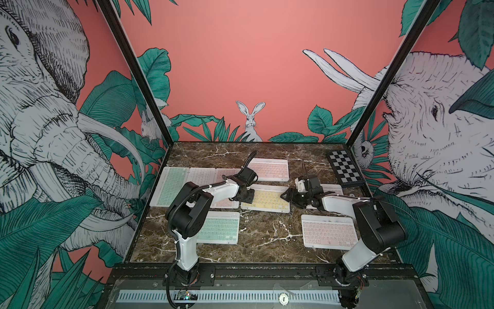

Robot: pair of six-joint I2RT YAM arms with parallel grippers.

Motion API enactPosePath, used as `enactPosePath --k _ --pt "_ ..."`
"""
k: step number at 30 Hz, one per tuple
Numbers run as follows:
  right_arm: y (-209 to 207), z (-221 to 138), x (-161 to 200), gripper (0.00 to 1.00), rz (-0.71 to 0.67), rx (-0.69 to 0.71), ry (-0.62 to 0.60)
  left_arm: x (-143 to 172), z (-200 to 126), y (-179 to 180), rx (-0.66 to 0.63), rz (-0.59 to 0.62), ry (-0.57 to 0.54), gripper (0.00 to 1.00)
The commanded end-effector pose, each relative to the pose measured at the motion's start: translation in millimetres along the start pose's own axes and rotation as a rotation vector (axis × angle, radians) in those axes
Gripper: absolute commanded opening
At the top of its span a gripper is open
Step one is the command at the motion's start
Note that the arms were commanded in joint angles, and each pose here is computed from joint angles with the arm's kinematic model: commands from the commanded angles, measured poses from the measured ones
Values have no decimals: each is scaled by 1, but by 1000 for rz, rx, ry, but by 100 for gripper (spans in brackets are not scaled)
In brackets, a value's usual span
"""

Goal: Stack the numeric keypads
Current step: Pick up the numeric keypad from the center of the board.

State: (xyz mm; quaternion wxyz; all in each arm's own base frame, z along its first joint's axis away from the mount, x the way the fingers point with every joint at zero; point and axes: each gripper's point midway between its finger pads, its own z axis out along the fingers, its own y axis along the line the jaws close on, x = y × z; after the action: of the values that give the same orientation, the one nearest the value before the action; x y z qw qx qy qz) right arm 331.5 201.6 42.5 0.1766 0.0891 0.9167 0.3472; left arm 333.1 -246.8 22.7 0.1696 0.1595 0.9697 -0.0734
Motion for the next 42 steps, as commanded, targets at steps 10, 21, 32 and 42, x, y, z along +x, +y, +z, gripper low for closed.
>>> enactPosePath --k 10,21,32,42 --pt "43 -10 16 63 -38 -246 73 53 13 -20 84 39 168 52" --pt "54 -25 14 62 -37 -302 43 50 9 -22 99 39 152 52" --pt "57 -34 16 60 -20 -348 35 48 5 -28 133 47 144 52" --pt "59 -39 14 60 -8 -372 25 47 1 -35 175 58 139 52"
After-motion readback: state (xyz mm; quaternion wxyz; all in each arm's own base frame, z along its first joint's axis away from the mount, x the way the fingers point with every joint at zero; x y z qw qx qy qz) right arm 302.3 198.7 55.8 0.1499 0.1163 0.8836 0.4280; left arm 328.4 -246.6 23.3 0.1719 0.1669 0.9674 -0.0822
